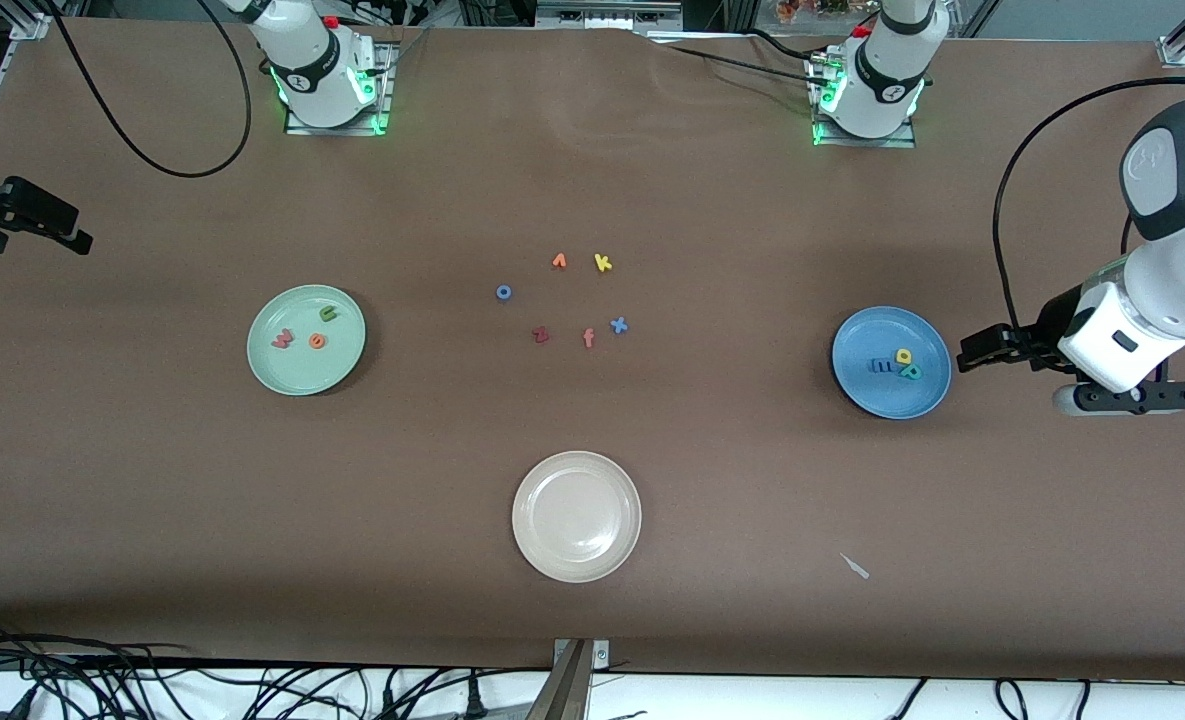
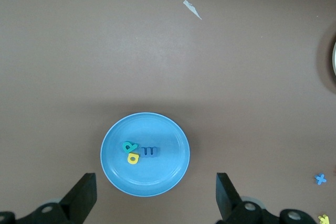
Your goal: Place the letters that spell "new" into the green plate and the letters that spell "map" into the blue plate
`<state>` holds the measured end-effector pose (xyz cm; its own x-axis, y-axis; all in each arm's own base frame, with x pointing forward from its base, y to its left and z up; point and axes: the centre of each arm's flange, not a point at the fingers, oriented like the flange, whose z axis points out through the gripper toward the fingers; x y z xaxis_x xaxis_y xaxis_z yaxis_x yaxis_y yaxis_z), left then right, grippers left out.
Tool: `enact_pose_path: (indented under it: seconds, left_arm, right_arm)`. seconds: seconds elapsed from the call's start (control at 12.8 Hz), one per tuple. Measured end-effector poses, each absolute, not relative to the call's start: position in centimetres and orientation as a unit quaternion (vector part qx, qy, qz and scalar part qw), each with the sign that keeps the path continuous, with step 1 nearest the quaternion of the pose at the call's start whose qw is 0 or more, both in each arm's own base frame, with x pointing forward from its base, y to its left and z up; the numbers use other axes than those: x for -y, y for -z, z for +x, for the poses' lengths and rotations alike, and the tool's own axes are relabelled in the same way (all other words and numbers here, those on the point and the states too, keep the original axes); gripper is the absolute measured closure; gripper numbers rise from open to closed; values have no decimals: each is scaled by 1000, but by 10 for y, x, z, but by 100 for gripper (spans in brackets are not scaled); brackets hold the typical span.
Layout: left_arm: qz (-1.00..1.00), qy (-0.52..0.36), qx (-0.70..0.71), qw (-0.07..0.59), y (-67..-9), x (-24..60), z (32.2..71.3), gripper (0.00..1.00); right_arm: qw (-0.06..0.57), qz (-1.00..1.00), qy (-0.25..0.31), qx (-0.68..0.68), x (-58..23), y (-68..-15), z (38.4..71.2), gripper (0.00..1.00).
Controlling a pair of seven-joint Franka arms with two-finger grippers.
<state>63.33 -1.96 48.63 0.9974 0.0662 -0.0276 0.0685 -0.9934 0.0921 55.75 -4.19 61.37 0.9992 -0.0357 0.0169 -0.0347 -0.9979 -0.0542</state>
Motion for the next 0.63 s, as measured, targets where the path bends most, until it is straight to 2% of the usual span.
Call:
enact_pose_path:
  seconds: [0.63]
  left_arm:
    - [999,1,-11,45,-490,13,635,0]
  right_arm:
    - [27,-999,10,-16,40,-615,557,0]
